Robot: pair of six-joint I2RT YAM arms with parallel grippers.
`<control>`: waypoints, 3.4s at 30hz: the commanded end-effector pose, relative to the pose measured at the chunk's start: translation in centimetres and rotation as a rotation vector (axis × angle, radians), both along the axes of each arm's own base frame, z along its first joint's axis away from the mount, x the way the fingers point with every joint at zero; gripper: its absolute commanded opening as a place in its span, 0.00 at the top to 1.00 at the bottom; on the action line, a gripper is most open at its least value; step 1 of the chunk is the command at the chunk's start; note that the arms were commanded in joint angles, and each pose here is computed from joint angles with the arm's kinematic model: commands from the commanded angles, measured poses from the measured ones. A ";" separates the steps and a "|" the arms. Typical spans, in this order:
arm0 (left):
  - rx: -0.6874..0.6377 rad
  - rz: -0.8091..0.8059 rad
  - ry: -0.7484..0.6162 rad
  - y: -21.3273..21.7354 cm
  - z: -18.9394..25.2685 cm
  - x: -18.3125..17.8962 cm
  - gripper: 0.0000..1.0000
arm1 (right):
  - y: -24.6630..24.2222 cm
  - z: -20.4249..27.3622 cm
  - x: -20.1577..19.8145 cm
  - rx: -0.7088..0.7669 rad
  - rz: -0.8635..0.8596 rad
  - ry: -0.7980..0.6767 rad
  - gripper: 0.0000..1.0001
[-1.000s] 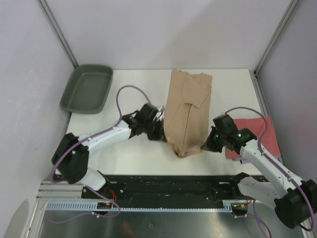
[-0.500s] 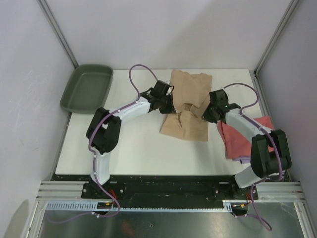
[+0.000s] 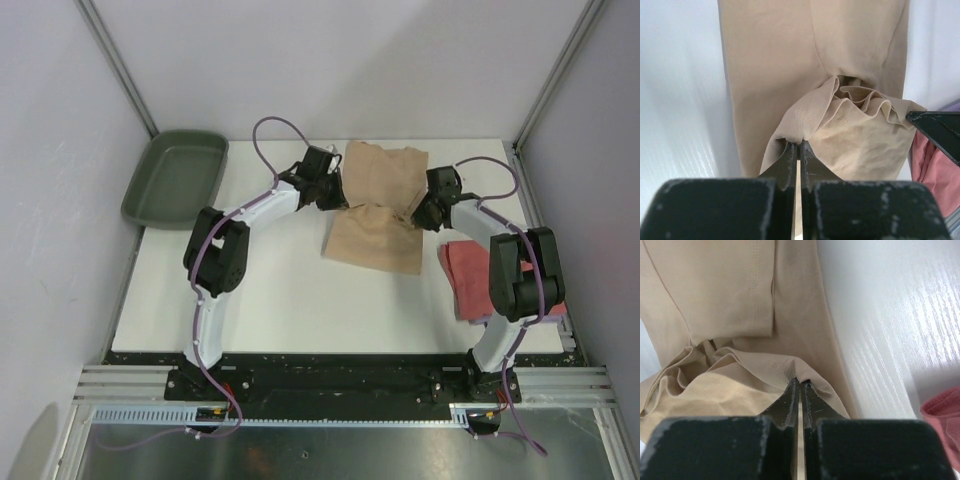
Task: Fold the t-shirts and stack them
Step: Fold the folded rectangular tshirt in 1/3 of the way
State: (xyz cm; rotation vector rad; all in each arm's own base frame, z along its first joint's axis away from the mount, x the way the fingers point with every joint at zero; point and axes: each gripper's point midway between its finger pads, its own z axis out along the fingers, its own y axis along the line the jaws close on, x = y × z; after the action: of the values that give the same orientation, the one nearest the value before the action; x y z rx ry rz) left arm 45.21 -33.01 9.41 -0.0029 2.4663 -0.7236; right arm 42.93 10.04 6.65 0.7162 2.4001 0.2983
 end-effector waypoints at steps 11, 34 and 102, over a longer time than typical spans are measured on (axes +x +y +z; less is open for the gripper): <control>-0.042 -0.034 -0.073 -0.3 0.7 3.8 1.00 | -2.0 1.1 3.0 0.000 -0.037 -0.057 1.00; -0.054 -0.110 -0.083 1.5 3.4 -1.8 0.92 | 0.4 5.3 2.5 -0.081 0.101 -0.114 0.73; 0.016 0.033 0.180 10.6 -5.7 -24.5 1.00 | 18.9 1.5 -8.3 0.028 0.518 0.013 0.79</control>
State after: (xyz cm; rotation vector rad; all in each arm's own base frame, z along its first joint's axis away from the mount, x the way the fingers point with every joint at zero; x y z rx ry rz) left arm 20.52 -22.43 3.01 -0.0964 2.6654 -0.7104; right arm 34.09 27.49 8.18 0.0755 2.5914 0.4851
